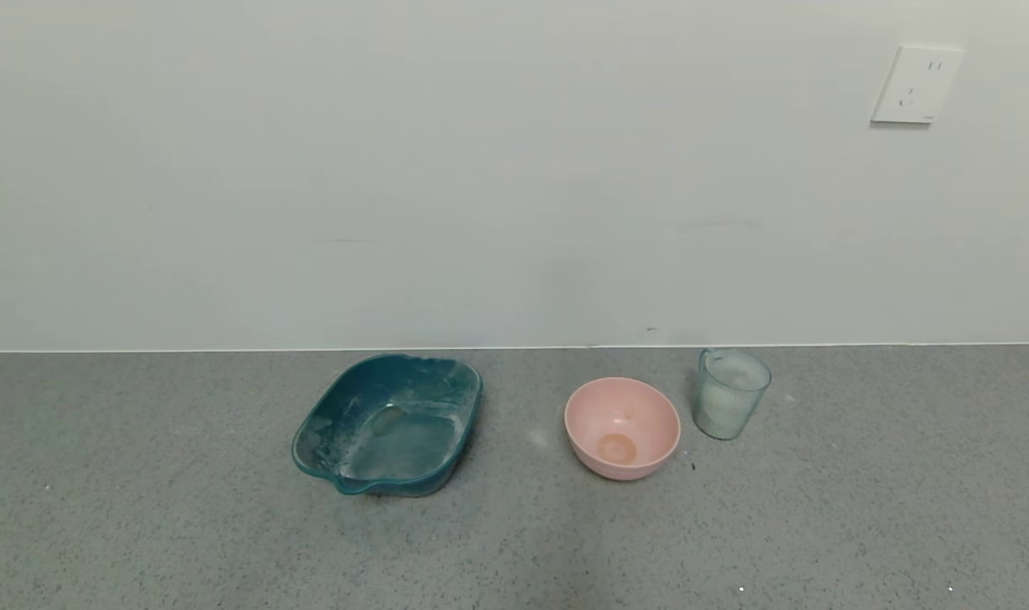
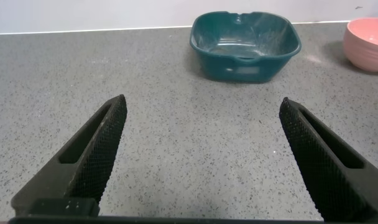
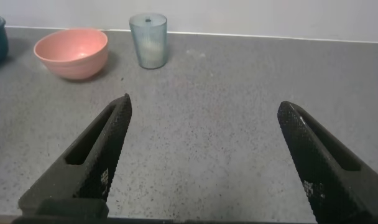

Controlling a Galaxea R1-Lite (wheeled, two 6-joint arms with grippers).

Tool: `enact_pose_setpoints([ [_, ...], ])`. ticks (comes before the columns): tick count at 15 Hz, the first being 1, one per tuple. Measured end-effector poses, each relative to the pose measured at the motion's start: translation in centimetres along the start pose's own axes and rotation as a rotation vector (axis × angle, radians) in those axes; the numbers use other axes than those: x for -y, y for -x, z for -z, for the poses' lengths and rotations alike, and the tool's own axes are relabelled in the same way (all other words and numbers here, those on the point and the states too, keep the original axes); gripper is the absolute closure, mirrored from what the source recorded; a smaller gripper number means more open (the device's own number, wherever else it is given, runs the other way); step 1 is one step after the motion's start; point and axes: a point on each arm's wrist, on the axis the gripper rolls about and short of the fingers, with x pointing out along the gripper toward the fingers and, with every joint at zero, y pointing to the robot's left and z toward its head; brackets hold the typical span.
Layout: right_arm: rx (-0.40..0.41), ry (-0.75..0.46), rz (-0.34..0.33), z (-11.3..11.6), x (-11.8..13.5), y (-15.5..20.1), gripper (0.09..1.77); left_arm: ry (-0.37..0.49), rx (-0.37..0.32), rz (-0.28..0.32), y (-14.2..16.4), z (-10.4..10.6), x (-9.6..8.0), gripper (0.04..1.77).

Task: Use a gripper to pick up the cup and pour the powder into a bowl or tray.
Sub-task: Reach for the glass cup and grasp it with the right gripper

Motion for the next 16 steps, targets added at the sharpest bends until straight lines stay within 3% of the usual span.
enact_pose_setpoints([
  [5, -0.042, 0.0, -0.009, -6.0, 0.0, -0.5, 0.15, 0.0, 0.0, 0.0, 0.0, 0.0, 0.0, 0.05],
  [10, -0.175, -0.002, -0.024, -10.3, 0.0, -4.9, 0.15, 0.0, 0.0, 0.0, 0.0, 0.0, 0.0, 0.05],
  [13, -0.266, -0.003, -0.033, -11.3, -0.1, -9.1, 0.15, 0.0, 0.0, 0.0, 0.0, 0.0, 0.0, 0.05],
  [16, -0.369, -0.015, -0.073, -10.4, -0.3, -13.3, 0.15, 0.0, 0.017, 0.0, 0.0, -0.2, 0.0, 0.05],
])
